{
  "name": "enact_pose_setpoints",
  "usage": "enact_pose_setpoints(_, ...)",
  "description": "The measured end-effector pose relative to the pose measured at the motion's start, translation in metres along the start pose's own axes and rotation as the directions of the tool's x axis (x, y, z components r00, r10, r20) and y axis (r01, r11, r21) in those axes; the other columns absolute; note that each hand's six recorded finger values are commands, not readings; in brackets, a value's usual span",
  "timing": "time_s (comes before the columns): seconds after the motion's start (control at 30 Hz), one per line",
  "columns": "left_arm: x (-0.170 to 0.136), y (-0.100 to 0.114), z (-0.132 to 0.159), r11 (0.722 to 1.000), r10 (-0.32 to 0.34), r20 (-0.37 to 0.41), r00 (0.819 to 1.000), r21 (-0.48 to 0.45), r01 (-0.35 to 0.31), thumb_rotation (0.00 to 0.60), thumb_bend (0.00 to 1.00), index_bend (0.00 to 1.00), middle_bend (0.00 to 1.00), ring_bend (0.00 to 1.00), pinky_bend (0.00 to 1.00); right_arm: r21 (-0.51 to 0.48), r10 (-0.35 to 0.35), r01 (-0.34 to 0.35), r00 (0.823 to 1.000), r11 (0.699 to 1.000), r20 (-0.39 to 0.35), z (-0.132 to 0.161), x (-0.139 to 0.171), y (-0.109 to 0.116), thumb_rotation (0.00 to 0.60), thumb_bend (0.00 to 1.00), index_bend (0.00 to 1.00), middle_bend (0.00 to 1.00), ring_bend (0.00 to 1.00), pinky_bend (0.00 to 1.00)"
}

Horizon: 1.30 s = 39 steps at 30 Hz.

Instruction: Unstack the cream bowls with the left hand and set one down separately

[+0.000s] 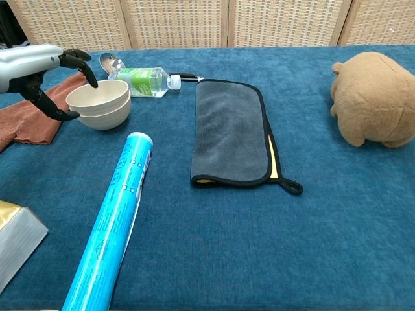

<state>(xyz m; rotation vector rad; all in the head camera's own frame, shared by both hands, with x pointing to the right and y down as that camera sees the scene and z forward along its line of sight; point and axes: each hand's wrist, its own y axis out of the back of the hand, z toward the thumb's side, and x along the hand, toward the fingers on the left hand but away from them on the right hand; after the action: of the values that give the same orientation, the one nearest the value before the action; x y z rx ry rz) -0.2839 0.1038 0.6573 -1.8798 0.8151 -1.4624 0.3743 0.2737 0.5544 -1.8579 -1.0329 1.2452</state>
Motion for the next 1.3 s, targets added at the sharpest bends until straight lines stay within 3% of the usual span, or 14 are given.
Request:
enact_pose_setpoints(0.83,0.014,-0.014,-0.006,0.999,0.026,-0.049,0.998,0.028,-0.025,0.600,0.34,0.33,0.00,0.08,0.05,0.001,-0.003,0.003,1.000,1.000,0.001,0.000,0.000,0.001,0.600,0.00,0.16,0.00,0.00,0.07)
enact_pose_setpoints(1.3,0.019,-0.019,-0.008,0.999,0.031,-0.066,0.997,0.023,-0.030,0.600,0.35,0.40,0.00,0.08,0.05,0.002,-0.007,0.007,1.000,1.000,0.000,0.000,0.001,0.002,0.600,0.00,0.16,0.00,0.00,0.07)
